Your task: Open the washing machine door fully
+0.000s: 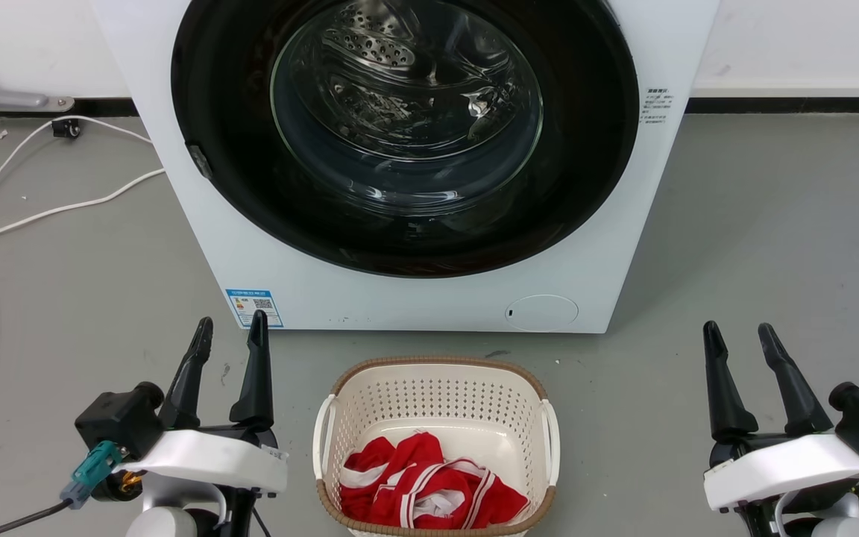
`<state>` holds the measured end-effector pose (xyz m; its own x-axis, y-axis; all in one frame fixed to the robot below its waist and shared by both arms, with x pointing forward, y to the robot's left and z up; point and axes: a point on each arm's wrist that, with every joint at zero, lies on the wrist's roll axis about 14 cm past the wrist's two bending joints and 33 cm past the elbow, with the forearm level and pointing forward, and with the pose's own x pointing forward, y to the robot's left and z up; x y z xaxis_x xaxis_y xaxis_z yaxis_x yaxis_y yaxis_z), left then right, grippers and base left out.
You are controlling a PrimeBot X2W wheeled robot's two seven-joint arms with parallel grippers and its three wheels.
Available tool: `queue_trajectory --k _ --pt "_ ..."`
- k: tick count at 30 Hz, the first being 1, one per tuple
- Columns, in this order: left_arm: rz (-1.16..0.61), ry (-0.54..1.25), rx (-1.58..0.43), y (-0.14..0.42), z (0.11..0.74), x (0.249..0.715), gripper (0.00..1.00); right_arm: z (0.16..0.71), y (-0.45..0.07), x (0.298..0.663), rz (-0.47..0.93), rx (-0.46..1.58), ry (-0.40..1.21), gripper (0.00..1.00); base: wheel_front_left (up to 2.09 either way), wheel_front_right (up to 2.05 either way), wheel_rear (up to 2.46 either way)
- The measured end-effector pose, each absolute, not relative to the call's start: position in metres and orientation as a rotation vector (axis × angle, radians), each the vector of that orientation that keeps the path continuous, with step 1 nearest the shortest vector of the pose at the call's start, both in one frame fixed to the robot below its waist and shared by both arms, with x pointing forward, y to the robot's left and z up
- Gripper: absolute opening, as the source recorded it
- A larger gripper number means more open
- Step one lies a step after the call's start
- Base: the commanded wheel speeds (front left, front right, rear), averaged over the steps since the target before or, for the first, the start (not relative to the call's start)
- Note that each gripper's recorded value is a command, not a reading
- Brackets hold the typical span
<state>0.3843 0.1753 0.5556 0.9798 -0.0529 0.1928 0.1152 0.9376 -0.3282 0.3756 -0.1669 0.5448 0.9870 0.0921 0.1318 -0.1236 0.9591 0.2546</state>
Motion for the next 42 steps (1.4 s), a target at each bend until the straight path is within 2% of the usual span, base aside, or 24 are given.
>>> queue_trajectory --k 42 --pt "-0.114 -0.242 -0.021 0.165 0.561 0.382 1.0 0.538 -0.153 0.372 0.152 0.007 -0.101 1.0 0.0 0.0 0.0"
